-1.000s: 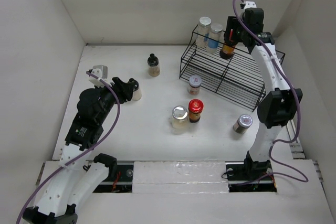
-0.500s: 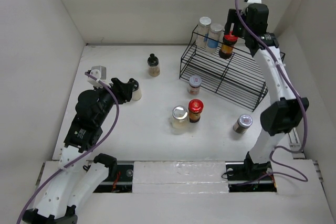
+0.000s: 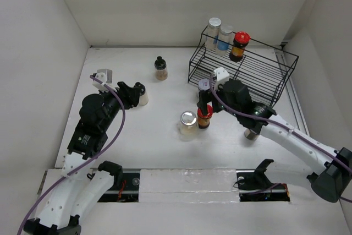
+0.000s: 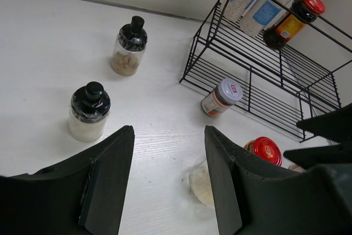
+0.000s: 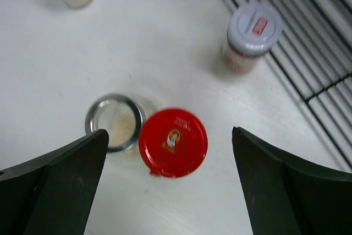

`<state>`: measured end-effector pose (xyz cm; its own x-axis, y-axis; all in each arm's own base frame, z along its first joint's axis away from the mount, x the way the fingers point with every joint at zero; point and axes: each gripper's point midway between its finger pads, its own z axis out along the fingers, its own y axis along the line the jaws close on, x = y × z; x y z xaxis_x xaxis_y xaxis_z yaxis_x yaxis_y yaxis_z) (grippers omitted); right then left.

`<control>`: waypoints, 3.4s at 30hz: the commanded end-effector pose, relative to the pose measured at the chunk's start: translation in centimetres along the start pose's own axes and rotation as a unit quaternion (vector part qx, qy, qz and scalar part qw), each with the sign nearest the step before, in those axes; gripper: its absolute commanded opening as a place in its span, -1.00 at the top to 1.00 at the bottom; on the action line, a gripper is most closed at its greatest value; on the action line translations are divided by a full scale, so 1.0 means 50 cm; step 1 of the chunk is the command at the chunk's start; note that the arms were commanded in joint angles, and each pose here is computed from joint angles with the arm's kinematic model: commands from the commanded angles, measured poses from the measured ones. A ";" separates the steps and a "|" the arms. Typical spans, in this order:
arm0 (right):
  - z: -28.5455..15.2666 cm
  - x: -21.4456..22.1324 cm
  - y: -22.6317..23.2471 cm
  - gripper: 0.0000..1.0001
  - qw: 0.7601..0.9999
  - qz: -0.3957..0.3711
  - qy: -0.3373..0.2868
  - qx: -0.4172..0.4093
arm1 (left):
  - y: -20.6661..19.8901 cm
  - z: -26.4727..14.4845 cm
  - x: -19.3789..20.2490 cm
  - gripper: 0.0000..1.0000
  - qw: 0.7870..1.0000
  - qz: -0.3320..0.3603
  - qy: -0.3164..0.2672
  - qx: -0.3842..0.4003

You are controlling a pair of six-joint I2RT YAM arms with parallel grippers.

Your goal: Organize the condiment bottles

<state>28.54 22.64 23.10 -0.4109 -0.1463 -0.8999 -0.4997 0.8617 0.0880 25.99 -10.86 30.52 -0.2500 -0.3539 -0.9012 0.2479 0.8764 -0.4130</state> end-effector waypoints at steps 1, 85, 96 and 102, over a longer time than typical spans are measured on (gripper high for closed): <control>-0.026 0.048 0.000 -0.99 0.999 0.019 0.031 0.013 | -0.012 0.000 -0.024 0.00 1.000 0.004 -0.020 0.013; 0.022 -0.386 -0.597 -0.81 0.955 0.117 -0.119 0.245 | -0.011 0.001 -0.013 0.00 1.000 0.004 -0.013 0.016; -0.092 -0.408 -0.405 0.72 0.943 0.108 -0.248 0.191 | -0.011 0.001 -0.013 0.00 1.000 0.004 -0.013 0.016; 0.029 -0.166 -0.005 -0.10 0.984 0.044 -0.156 -0.072 | -0.009 0.006 -0.009 0.05 1.000 0.004 -0.008 0.014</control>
<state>36.32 17.91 34.67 -0.1527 0.1689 -0.9737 -0.4110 0.8852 0.2180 25.88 -11.25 30.42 -0.2623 -0.3495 -0.8995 0.2662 0.8697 -0.4156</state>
